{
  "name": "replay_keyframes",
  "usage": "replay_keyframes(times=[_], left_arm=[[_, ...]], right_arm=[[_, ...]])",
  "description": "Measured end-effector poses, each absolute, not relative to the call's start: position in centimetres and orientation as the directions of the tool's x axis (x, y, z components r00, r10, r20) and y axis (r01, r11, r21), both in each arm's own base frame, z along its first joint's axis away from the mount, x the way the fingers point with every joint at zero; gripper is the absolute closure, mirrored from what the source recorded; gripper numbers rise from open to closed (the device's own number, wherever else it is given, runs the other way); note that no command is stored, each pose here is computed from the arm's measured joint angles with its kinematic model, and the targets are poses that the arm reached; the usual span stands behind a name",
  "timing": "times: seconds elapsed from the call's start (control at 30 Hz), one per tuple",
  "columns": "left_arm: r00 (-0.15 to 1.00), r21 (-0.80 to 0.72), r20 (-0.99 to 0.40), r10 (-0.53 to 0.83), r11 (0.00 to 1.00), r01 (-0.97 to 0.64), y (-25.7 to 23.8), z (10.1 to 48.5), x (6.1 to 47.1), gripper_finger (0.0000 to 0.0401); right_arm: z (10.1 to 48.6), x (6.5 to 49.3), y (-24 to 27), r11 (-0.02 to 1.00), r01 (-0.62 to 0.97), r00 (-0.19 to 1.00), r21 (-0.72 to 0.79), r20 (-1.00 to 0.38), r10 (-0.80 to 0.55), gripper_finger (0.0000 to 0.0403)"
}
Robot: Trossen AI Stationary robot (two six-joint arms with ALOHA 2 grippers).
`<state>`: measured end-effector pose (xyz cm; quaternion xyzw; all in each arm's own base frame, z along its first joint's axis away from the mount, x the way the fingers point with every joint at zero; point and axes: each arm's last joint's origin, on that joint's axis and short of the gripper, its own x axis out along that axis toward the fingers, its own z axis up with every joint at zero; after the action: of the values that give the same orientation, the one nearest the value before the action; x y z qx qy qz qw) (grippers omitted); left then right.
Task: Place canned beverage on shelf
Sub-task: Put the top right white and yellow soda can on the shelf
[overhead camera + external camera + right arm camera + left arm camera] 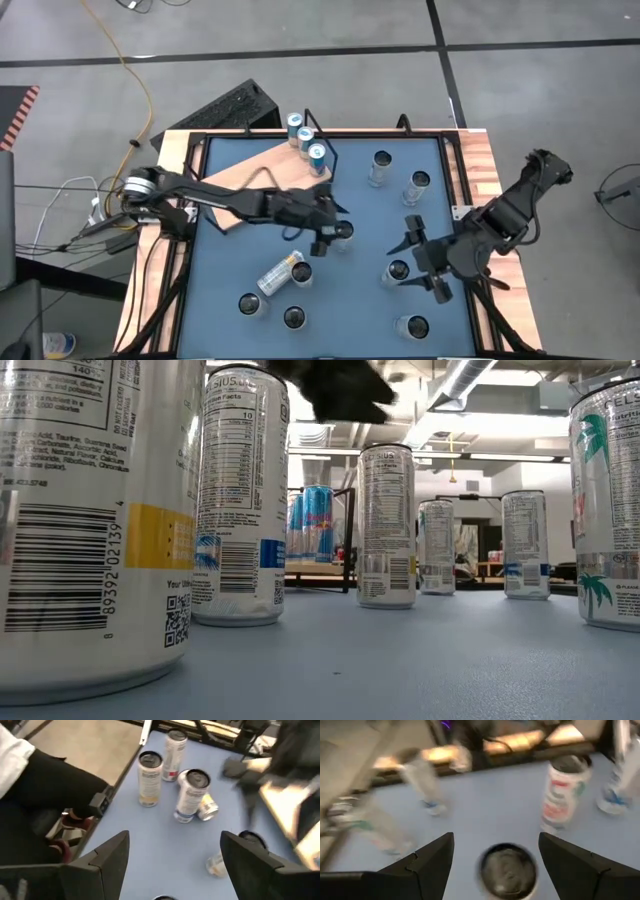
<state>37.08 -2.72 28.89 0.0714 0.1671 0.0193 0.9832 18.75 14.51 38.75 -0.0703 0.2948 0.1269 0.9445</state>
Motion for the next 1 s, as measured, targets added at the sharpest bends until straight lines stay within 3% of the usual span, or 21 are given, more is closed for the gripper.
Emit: replay_keyframes(times=[0.2, 0.43, 0.73, 1.0], left_arm=[[0.978, 0.086, -0.075, 0.195, 0.978, -0.188, -2.5, 29.7, 31.7, 0.0124], [0.974, -0.004, -0.123, 0.188, 0.982, -0.190, -2.0, 26.5, 32.0, 0.0124], [0.991, 0.032, -0.057, 0.122, 0.992, -0.120, -2.4, 24.9, 33.7, 0.0124], [0.991, 0.079, -0.116, 0.064, 0.995, -0.055, -2.7, 24.4, 35.3, 0.0116]], right_arm=[[38.8, 18.3, 15.0, 0.963, -0.253, 0.815, -0.090, -0.556, 0.162, 0.0107], [38.9, 18.5, 14.9, 0.972, -0.204, 0.841, -0.116, -0.529, 0.113, 0.0107], [39.1, 18.6, 15.0, 0.976, -0.195, 0.854, -0.096, -0.506, 0.121, 0.0107], [39.2, 18.8, 14.8, 0.981, -0.168, 0.862, -0.099, -0.497, 0.098, 0.0108]])
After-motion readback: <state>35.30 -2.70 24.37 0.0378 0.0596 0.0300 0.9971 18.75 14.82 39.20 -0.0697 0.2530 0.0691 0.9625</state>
